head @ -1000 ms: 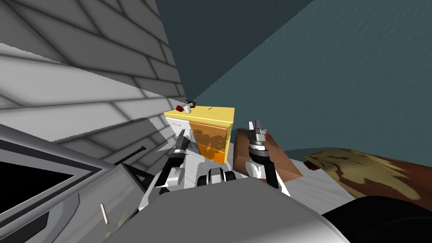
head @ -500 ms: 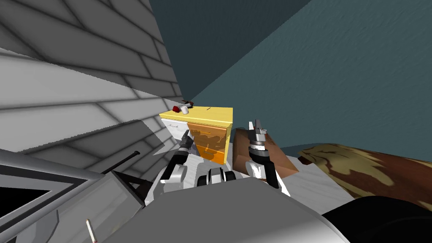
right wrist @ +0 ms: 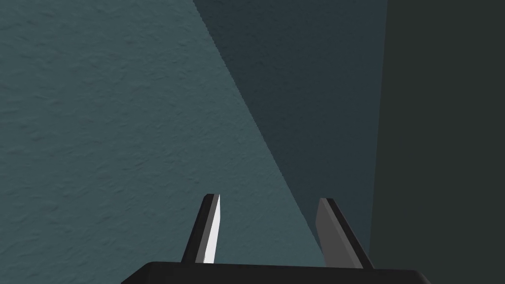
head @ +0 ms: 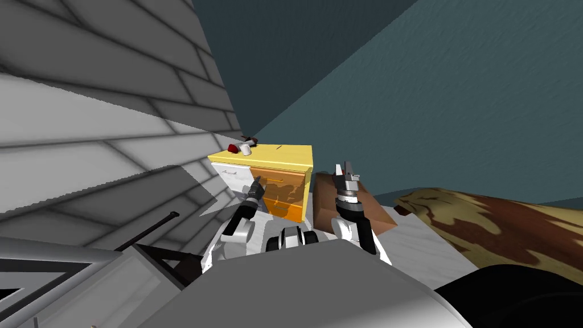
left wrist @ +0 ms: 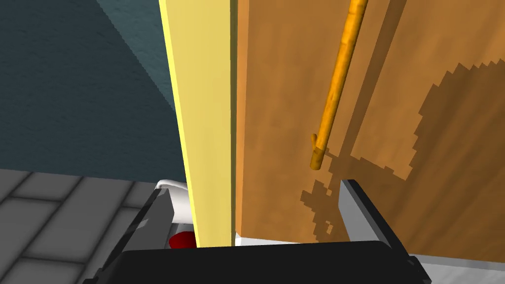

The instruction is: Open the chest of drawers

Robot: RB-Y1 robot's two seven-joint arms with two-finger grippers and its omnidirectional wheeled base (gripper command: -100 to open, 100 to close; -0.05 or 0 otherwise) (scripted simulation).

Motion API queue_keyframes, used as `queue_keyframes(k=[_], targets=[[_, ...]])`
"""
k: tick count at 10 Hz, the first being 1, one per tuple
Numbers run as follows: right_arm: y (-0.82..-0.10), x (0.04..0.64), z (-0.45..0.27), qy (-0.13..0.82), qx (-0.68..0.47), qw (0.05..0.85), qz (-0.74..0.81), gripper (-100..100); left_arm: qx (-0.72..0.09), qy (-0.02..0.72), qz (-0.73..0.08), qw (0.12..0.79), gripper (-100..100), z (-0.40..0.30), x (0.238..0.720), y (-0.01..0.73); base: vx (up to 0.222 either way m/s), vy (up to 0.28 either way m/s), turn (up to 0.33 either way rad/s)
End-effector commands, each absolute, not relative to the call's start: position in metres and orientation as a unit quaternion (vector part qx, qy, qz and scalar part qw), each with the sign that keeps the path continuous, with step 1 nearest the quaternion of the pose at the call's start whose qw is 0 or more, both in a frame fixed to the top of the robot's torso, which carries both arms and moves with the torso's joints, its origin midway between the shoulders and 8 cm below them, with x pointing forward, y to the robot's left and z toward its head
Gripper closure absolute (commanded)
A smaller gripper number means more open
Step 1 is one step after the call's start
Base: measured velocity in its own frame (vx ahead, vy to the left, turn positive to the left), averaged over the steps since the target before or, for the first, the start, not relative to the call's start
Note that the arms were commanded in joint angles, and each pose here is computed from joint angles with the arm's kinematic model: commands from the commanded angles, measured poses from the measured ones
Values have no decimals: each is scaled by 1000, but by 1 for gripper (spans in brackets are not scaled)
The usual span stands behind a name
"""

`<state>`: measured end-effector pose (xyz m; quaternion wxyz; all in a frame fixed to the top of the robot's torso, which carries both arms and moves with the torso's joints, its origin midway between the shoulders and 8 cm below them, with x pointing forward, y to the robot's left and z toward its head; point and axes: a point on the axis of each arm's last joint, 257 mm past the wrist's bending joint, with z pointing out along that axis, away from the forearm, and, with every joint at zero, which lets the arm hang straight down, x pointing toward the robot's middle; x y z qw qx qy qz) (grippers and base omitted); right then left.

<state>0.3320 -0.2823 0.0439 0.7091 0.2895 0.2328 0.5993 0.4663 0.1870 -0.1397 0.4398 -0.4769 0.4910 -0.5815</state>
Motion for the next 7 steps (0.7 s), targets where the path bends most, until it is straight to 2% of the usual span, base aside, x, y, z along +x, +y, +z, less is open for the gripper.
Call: queue_keyframes(k=[1,7], targets=[[-282,332,44,233,289,709,599,0,-483,519,-564,422,-100,-159,471,177,26,39,-108],[-282,332,44,233,289,709,599,0,-492,572,-525,394,-100,-192,476,164,19,41,-100]])
